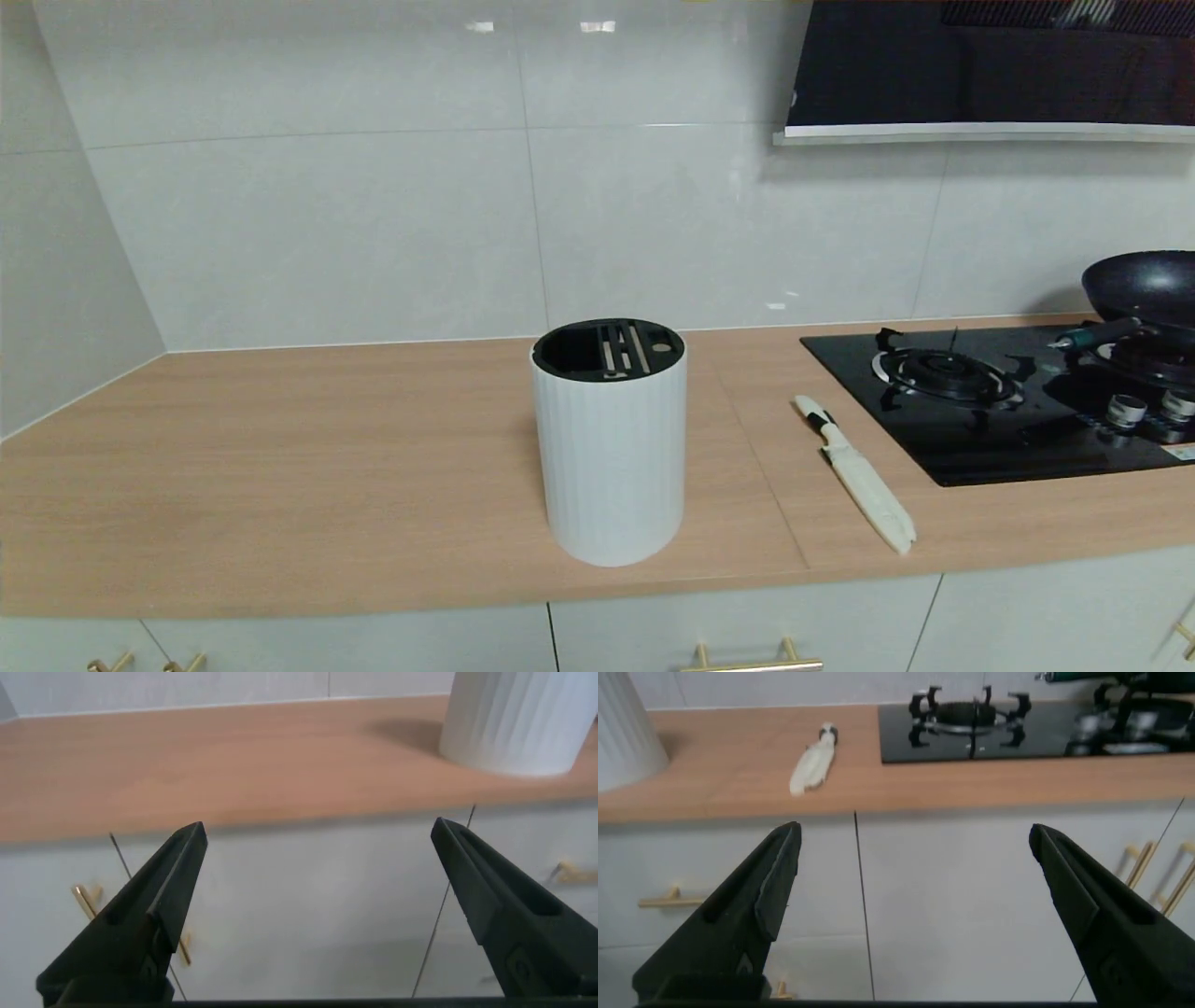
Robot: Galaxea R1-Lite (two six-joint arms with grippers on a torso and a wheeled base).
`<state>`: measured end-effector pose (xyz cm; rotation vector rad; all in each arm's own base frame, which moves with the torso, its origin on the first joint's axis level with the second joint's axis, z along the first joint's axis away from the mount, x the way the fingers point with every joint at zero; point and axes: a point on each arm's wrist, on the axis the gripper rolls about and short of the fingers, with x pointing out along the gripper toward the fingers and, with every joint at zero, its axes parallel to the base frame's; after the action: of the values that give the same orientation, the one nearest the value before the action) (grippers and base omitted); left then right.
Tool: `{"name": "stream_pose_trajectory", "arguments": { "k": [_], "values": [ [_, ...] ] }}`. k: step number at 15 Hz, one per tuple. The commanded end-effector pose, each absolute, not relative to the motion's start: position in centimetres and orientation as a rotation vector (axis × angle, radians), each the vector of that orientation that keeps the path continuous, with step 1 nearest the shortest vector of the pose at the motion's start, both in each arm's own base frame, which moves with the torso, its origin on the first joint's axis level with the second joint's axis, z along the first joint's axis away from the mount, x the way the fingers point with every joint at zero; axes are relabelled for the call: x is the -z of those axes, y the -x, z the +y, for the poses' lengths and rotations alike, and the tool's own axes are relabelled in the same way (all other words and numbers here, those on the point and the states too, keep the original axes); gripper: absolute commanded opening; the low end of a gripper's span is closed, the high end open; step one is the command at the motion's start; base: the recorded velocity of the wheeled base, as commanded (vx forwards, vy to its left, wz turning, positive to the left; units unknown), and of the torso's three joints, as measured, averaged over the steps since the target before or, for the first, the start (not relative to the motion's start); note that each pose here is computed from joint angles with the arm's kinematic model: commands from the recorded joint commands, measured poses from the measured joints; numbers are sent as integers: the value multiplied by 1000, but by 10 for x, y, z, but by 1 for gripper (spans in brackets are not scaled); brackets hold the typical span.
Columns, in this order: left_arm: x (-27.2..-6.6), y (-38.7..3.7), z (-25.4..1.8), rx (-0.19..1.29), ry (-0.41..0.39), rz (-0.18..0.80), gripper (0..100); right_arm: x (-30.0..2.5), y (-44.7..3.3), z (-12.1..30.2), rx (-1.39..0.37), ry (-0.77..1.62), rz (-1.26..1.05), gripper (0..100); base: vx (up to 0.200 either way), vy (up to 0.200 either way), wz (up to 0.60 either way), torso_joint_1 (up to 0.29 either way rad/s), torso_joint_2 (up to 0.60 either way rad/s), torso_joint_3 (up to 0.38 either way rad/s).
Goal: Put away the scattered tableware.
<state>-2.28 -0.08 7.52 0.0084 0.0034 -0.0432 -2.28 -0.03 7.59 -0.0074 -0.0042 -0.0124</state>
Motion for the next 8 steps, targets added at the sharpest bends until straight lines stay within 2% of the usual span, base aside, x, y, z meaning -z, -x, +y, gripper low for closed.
{"name": "stream_pose_trajectory", "arguments": {
  "k": [1,8],
  "values": [
    [-75,23,-1,43,-8,3,100,-76,23,0,12,8,-3,100,0,0,0,227,-515,-281],
    [-75,23,-1,43,-9,3,100,-76,23,0,12,8,-3,100,0,0,0,251,-543,-293]
  ]
}}
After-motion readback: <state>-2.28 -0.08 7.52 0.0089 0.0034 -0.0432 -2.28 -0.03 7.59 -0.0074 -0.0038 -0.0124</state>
